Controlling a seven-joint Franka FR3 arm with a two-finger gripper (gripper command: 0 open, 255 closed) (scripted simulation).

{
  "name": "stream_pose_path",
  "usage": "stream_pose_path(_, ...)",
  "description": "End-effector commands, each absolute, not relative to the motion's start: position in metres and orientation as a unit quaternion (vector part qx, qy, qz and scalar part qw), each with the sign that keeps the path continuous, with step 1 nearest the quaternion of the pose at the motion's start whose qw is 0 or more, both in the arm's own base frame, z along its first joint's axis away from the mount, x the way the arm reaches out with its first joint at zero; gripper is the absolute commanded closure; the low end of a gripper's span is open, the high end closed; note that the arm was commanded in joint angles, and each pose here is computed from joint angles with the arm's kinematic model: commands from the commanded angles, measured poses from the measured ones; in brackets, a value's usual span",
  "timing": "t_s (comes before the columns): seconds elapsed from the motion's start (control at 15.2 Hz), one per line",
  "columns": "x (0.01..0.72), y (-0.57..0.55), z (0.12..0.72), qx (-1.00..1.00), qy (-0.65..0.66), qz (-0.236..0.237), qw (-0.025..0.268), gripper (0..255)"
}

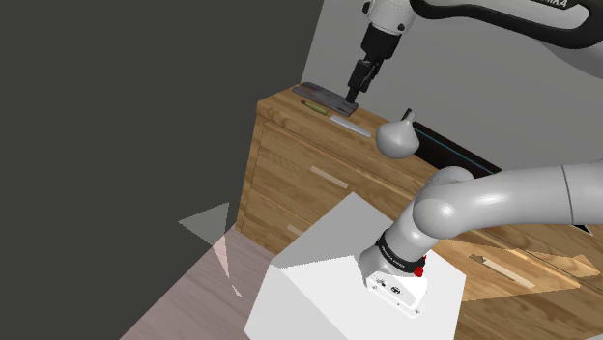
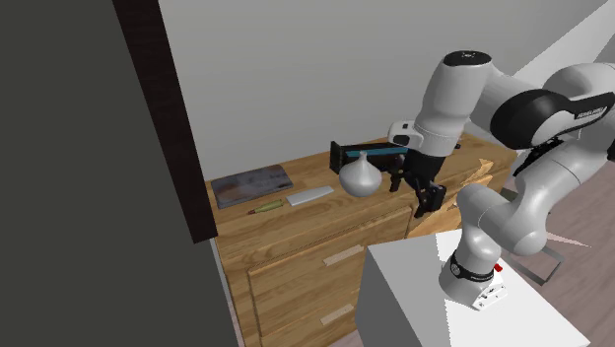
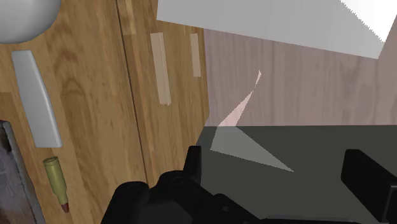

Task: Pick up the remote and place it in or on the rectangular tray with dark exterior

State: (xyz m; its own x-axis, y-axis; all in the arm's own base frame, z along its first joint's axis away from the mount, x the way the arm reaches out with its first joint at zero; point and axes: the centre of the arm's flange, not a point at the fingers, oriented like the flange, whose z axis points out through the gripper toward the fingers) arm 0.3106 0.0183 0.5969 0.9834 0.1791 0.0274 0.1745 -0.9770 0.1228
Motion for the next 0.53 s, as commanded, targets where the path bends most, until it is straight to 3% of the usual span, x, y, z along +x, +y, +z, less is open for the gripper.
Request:
stream_pose_path(0.0, 0.311, 0.018, 0.597, 0.994, 0.089, 0.019, 0.060, 0)
stream_pose_path(0.46, 0.334, -0.067, 0.560, 0.994, 0.096, 0.016, 0.048, 0)
